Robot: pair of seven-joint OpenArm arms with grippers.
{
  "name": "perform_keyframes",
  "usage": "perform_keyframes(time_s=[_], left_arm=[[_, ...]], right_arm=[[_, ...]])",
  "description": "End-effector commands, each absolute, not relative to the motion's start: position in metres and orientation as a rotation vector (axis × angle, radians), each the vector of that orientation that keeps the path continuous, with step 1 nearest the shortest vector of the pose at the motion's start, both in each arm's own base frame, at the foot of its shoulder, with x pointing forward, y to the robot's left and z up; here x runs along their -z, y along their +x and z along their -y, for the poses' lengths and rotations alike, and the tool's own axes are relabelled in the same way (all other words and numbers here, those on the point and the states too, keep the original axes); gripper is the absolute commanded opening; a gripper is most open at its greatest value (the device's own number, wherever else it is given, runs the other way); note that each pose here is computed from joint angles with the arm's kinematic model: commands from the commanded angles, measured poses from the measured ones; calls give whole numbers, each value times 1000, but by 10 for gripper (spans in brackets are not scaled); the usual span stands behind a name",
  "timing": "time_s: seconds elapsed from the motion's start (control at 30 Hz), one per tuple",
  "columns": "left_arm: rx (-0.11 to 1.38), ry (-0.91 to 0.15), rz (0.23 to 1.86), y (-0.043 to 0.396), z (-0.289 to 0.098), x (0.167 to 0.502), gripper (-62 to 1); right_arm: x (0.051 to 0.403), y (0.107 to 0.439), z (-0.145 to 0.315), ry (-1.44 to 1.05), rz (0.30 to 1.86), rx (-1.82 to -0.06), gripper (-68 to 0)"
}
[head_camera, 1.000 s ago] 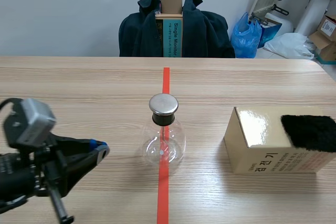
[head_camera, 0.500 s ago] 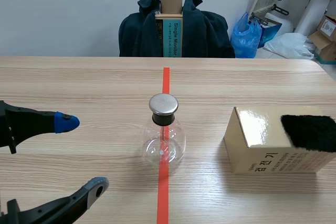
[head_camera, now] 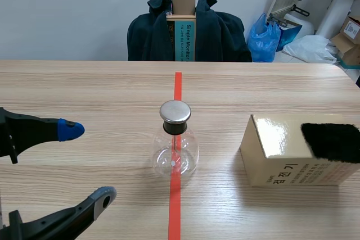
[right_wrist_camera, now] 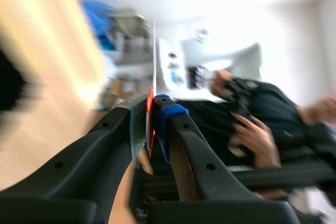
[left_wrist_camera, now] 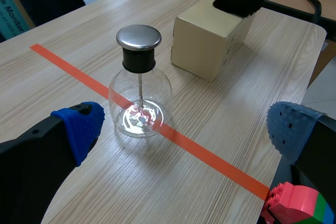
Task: Do the electroscope experiment.
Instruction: 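Rub the plate on the fur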
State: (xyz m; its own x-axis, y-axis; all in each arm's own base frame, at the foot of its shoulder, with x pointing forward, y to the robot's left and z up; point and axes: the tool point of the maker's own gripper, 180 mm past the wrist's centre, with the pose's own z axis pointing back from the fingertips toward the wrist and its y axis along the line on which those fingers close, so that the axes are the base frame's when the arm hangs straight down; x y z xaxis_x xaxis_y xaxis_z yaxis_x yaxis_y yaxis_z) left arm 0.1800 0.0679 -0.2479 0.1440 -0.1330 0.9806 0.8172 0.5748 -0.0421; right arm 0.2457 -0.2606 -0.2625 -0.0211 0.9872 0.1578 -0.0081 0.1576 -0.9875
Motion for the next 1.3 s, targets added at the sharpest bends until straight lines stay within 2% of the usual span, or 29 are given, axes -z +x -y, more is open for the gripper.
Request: perform_keyframes(time_s=[0.0,0.27,0.53,0.93,1.13,1.27], left_arm=[[752,-710,1270,181,-65,242,14],[752,-709,1270,181,-65,242,14],[751,-708,1271,181,-65,242,14],[751,-707,1271,181,-65,242,14],[751,-707,1271,181,-65,242,14],[751,-707,1271,181,-65,242,14]], right_arm=[[262,248,260,-1099,1298,-1089,-668],[307,237,244,-1013,1218,-1128,-668],[327,222,238,-963,1174,-1179,-668],[341,193,224,-862,1173,-1251,-668],[335,189,195,-771,1305,-1343,-668],[339,194,221,-859,1194,-1264,-668]])
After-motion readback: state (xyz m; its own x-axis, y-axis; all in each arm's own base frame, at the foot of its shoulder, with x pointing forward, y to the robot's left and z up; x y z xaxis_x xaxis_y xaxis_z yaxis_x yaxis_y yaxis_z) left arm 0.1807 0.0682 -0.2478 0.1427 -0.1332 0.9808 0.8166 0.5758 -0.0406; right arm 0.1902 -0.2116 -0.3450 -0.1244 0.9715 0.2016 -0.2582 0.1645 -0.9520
